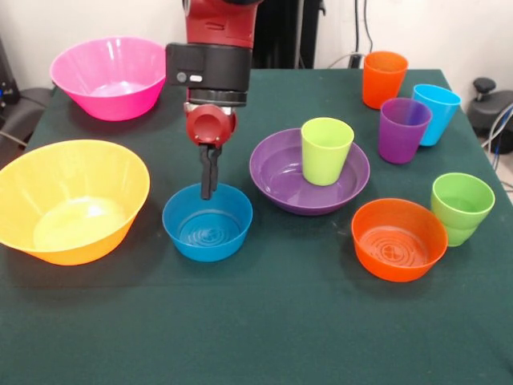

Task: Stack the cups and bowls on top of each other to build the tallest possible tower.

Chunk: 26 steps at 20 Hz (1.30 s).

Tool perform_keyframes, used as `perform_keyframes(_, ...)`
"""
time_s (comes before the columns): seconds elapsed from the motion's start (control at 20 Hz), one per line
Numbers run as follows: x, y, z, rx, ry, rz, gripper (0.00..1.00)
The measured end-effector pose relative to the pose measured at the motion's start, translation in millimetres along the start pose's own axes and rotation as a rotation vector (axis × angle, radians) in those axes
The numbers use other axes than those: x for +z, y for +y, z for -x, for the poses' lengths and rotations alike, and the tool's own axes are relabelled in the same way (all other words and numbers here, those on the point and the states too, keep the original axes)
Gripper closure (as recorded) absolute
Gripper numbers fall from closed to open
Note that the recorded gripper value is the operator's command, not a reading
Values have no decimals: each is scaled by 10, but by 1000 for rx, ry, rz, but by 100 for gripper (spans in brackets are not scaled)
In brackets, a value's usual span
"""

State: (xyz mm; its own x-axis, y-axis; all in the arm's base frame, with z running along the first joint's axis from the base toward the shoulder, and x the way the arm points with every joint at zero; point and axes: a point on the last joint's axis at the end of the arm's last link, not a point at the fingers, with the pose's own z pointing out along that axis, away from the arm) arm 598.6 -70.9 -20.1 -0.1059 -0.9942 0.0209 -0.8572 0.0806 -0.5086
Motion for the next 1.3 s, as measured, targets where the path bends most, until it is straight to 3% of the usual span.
perform_keyframes(0.25,-205,-199,54,-2,-13,-28,0)
perform_keyframes(0.45,-456,-399,123,-7,-52,-51,0)
perform_keyframes(0.75,-625,-543,173,-33,-74,-58,0)
perform_keyframes(0.9,-650,-522,166,-63,-70,-37,0)
perform_keyframes(1.05,-661,-431,137,-108,-57,13,0)
perform_keyframes(1.1,-657,-360,122,-130,-48,48,0)
perform_keyframes(1.3,-627,-246,101,-140,-35,93,0)
